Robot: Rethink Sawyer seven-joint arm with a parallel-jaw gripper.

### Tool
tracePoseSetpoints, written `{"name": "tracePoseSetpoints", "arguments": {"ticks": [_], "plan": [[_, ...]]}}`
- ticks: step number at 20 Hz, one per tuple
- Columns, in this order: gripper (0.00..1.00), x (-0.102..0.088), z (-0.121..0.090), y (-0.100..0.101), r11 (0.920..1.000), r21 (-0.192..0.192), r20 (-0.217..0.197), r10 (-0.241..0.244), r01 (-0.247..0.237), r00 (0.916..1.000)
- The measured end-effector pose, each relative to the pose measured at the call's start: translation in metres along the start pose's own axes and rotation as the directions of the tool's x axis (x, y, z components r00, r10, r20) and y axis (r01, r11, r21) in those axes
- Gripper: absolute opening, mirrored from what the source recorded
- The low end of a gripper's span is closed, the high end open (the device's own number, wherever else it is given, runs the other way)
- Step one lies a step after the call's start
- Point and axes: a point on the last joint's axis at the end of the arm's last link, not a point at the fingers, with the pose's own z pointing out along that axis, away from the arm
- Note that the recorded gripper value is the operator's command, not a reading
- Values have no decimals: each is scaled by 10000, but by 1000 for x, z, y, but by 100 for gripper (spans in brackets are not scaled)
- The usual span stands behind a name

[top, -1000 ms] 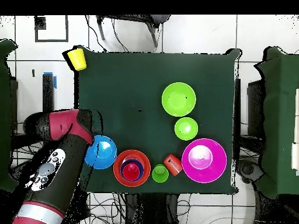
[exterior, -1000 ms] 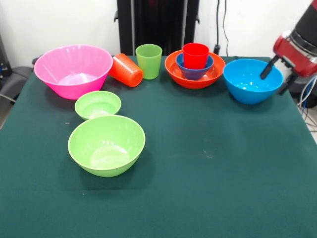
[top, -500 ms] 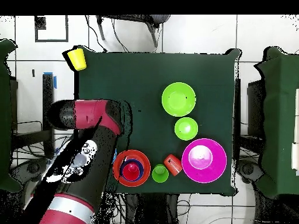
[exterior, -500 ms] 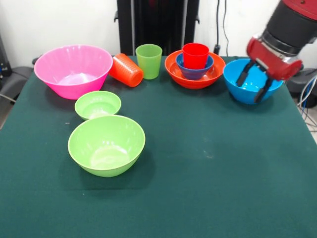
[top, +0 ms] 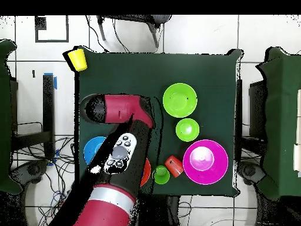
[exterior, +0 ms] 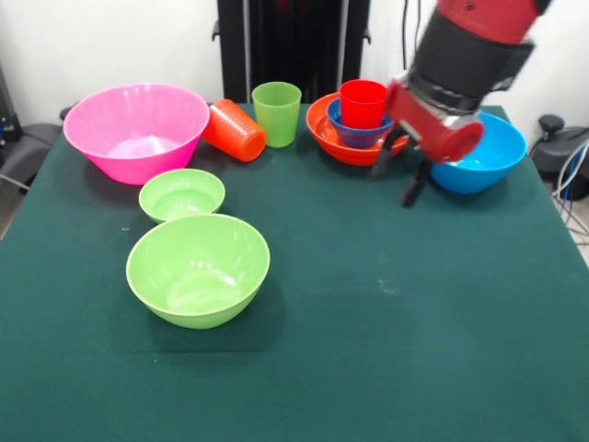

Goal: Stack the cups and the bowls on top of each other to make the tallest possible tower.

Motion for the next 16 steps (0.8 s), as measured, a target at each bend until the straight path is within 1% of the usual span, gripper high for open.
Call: {"name": "tracePoseSetpoints", "arguments": {"ticks": [2, 4, 5, 6, 8, 10, 12, 16], "plan": [[100, -13, 8, -6, 9999, 112, -99, -117, 118, 9999], [100, -23, 16, -13, 9993, 309, -284, -214, 223, 9994], [100, -28, 20, -17, 9986, 452, -416, -242, 261, 9988], [100, -32, 27, -24, 9971, 701, -653, -255, 301, 9975], [100, -33, 30, -26, 9962, 812, -767, -251, 313, 9967], [100, -33, 36, -33, 9934, 1106, -1051, -196, 313, 9943], [100, -27, 41, -39, 9895, 1398, -1305, -186, 369, 9913], [100, -17, 43, -45, 9856, 1629, -1555, -208, 464, 9876]]}}
